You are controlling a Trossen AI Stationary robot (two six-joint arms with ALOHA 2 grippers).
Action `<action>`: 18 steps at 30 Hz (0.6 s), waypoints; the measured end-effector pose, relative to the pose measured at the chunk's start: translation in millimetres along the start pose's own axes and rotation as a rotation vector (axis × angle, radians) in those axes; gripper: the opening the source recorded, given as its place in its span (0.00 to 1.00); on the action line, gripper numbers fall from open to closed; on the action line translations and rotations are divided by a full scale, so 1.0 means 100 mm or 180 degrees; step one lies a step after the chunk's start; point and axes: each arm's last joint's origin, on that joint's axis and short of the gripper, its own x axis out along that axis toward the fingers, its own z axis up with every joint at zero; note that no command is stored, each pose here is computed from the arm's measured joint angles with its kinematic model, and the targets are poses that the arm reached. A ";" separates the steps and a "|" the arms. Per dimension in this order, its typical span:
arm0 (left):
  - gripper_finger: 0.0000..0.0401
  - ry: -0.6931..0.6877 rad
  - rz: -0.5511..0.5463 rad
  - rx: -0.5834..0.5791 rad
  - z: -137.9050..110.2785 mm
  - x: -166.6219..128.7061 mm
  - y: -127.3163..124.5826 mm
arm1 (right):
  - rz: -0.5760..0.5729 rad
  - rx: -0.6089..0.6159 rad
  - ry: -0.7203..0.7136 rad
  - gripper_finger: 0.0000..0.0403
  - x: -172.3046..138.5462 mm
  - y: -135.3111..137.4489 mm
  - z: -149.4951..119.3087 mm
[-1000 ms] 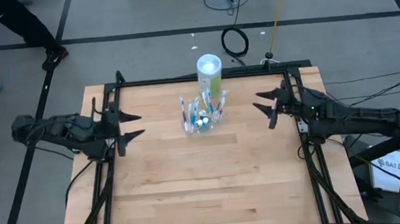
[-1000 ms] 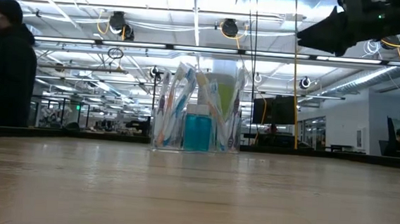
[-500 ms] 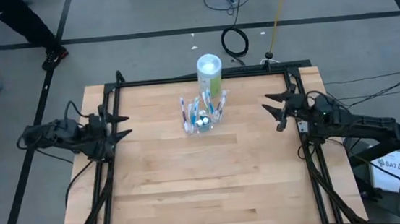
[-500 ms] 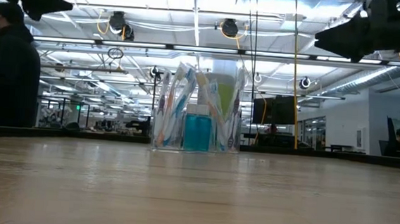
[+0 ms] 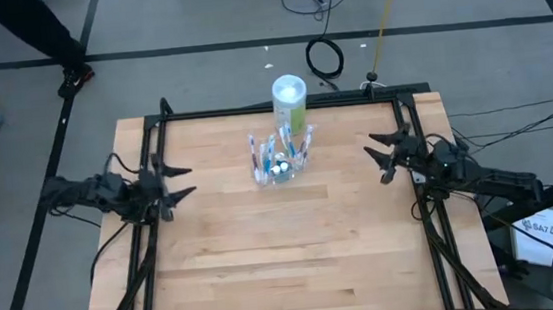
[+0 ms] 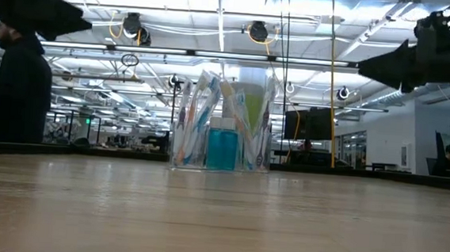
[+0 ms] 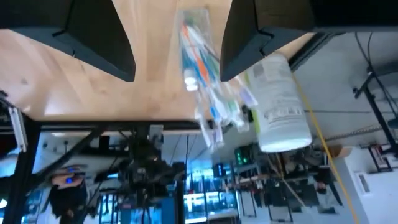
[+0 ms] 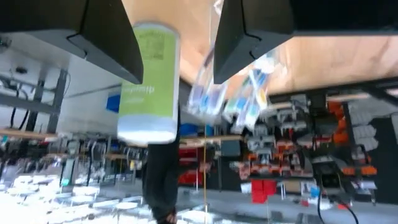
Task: Pick & Place toothbrushing station
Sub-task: Return to Home Position
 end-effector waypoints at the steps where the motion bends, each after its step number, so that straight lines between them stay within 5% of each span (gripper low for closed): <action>1: 0.60 -0.0025 -0.0013 0.0004 -0.04 0.03 -0.02 | 0.0013 0.0021 0.0052 0.47 0.01 0.00 -0.04; 18: 0.60 -0.0174 0.0108 -0.0067 -0.50 0.27 -0.12 | 0.0162 0.0305 -0.0024 0.47 0.02 0.03 -0.15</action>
